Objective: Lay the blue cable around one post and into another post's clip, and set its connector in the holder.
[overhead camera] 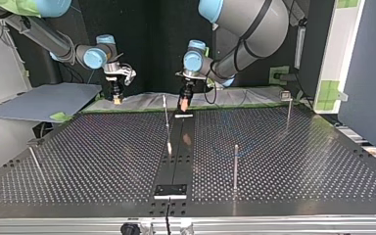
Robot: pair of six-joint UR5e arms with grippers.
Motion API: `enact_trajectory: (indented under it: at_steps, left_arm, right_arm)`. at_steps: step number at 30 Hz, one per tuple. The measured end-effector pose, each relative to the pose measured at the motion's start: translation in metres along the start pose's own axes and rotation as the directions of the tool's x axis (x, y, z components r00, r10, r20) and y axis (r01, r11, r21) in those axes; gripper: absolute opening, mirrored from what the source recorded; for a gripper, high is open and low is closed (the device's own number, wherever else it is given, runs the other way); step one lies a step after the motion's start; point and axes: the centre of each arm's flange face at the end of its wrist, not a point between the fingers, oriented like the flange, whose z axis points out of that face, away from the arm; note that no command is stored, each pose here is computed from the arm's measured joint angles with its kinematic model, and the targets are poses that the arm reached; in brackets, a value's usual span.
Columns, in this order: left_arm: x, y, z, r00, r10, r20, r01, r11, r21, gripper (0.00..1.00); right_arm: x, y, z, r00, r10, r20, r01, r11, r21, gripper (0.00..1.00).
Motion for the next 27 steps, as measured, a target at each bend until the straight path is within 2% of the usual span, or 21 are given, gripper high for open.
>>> enact_trajectory:
  at_steps: [16, 22, 27]
  left_arm:
    - [-0.016, -0.002, 0.021, 0.9995, -0.004, 0.03, 0.004, 1.0, -0.001, 0.0]
    - [-0.019, -0.006, 0.026, 0.9992, 0.003, 0.04, -0.003, 0.9998, 0.021, 0.0]
    - [-0.021, -0.008, 0.029, 0.9986, 0.008, 0.052, -0.01, 0.9995, 0.031, 0.0]
  right_arm:
    - [0.012, 0.019, 0.019, 0.9994, -0.001, -0.034, 0.001, 0.9997, -0.025, 0.01]
    - [0.017, 0.029, 0.028, 0.9985, -0.002, -0.054, 0.001, 0.9994, -0.036, 0.01]
    - [0.011, 0.035, 0.035, 0.9993, -0.007, -0.035, 0.006, 0.999, -0.044, 0.01]
